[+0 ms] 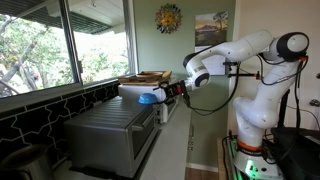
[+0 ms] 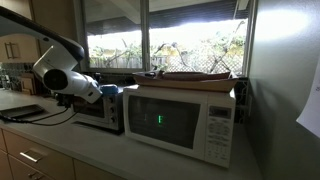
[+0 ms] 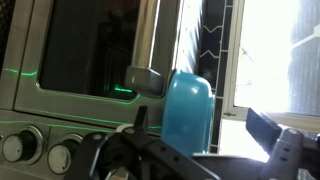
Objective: Slide the blue bowl to the right side of the oven, pick up the blue bowl and place it the right way up on the oven
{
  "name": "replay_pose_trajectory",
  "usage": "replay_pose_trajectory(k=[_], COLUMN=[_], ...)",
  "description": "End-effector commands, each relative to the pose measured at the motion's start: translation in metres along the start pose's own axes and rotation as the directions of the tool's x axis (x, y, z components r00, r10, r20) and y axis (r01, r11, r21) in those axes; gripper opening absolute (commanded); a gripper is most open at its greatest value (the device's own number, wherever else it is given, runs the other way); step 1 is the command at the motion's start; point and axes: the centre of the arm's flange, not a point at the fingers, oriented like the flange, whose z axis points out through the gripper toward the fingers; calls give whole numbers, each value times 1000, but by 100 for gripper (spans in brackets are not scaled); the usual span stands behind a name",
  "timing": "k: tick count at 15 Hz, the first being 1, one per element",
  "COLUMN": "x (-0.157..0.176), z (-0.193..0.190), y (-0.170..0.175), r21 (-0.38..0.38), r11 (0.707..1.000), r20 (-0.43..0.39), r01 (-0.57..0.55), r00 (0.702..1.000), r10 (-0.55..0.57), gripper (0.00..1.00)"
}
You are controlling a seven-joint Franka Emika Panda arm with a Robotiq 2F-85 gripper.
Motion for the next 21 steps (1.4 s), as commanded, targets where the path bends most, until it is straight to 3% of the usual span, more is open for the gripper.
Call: replay_pose_trajectory(k=[1, 3, 5, 6, 9, 12, 15, 16, 20, 21], x=[3, 5, 7, 7, 9, 10, 13, 15, 13, 11], z=[14, 16, 18, 19, 21, 19, 14, 11, 7, 9], y=[15, 17, 19, 20, 23, 19, 5, -5, -61, -73], r21=[24, 30, 30, 29, 32, 52, 79, 87, 100, 83], r11=[999, 999, 998, 998, 997, 996, 996, 996, 989, 984], r20=[-15, -25, -36, -41, -53, -58, -58, -57, -27, -11], r01=[-29, -39, -46, -51, -64, -75, -48, -33, 113, 157], r00=[999, 999, 998, 998, 996, 995, 997, 998, 994, 988], r10=[29, 39, 47, 52, 65, 78, 53, 38, -111, -157], gripper=[100, 100, 74, 66, 42, 26, 22, 16, 3, 9])
